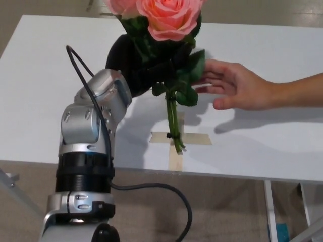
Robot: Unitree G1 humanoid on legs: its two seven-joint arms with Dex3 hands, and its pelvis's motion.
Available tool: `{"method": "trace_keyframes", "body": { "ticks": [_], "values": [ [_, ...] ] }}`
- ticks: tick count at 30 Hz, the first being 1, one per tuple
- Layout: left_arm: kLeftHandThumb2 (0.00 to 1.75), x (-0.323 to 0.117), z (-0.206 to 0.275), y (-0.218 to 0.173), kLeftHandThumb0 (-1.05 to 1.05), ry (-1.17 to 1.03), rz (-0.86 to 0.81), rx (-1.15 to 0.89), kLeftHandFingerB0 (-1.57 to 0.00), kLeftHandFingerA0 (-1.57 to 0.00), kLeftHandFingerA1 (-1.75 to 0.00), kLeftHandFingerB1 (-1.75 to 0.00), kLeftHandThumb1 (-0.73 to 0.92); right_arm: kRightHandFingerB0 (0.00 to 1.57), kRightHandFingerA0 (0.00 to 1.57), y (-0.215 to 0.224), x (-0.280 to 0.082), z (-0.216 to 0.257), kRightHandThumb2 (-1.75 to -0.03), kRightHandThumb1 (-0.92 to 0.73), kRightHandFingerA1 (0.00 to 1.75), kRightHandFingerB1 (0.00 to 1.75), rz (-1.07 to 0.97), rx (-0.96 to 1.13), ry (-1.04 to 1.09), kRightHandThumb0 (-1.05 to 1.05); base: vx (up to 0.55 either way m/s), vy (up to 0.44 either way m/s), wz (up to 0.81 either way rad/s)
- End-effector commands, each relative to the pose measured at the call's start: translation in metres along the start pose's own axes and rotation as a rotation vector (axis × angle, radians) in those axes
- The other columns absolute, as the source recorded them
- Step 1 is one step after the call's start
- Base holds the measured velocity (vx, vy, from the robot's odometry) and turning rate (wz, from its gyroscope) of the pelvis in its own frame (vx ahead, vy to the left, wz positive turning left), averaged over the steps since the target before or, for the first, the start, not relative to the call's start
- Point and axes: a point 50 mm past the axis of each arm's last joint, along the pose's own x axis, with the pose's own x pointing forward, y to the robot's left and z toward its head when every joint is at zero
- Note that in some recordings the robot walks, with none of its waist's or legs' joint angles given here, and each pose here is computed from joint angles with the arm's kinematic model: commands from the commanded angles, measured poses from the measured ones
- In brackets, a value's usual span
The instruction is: Use the left hand to pick up the rose and passes it to a human.
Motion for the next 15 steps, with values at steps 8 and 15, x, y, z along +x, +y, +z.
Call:
{"method": "trace_keyframes", "body": {
  "ticks": [8,15],
  "values": [
    [0.72,0.004,-0.008,-0.030,-0.11,0.014,-0.098,0.011,-0.79,-0.93,-1.52,-0.97,0.81,0.56,0.71,0.006,-0.001,-0.007,-0.61,-0.59,0.49,0.43,0.025,-0.009,0.031,-0.42,0.00,0.000,0.00],
    [0.68,0.015,-0.007,-0.058,-0.12,0.021,-0.152,-0.016,-0.82,-0.93,-1.46,-0.94,0.83,0.56,0.71,0.006,0.000,-0.003,-0.61,-0.59,0.49,0.43,0.028,-0.010,0.020,-0.42,0.00,0.000,0.00]
  ]
}}
